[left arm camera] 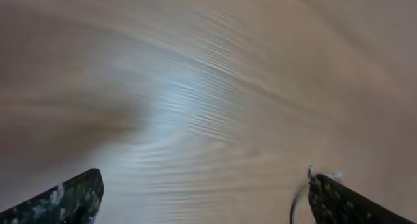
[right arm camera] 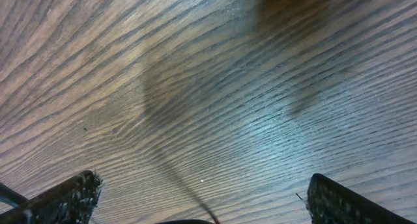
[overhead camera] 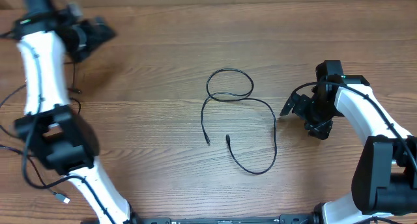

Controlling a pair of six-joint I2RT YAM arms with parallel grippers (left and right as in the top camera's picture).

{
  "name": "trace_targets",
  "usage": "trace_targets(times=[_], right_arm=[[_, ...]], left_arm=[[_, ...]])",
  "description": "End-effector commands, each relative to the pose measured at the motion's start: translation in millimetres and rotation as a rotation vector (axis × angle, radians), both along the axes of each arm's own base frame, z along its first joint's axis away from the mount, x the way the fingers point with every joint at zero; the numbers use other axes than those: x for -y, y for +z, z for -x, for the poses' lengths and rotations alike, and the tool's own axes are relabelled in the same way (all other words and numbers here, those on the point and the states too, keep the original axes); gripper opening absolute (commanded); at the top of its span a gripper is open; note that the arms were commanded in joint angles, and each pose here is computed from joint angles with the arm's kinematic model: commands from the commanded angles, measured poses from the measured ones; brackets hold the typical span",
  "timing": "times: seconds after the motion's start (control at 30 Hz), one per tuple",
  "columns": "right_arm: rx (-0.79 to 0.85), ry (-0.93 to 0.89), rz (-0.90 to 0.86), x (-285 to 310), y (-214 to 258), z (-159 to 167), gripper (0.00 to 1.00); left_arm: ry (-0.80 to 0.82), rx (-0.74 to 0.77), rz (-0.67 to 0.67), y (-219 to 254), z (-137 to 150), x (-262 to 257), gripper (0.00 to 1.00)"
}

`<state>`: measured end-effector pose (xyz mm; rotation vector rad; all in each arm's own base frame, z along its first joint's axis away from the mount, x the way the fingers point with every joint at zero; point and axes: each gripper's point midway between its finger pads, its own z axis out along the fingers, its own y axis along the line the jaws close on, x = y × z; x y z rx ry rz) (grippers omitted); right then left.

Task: Untangle cables
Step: 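Reach the left gripper back to the last cable and grasp it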

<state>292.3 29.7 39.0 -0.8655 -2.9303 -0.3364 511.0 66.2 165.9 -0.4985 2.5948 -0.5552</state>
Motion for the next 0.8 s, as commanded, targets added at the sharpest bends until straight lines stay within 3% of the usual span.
trace_targets(times=[0.0, 0.17, 0.4, 0.6, 0.77], right_arm=[[-0.002, -0.005, 0.006, 2, -2, 0, 1.00], [-0.009, -0.031, 0.006, 2, -2, 0, 1.00], [0.006, -0.031, 0.008, 2, -2, -4, 1.00], [0.008, -0.031, 0.060, 11, -3, -4, 1.00], [0.025, -0.038, 0.078, 16, -4, -8, 1.00]], left_arm=[[-0.377, 0.071, -0.102, -8, -4, 81, 1.00], [-0.795, 0.136, -0.191, -18, 17, 185, 1.00], [-1.304, 0.221, -0.265, -29, 77, 299, 1.00], [-1.569, 0.314, -0.332, -34, 106, 346, 1.00], [-1.663, 0.272, -0.474, -57, 114, 359, 1.00]])
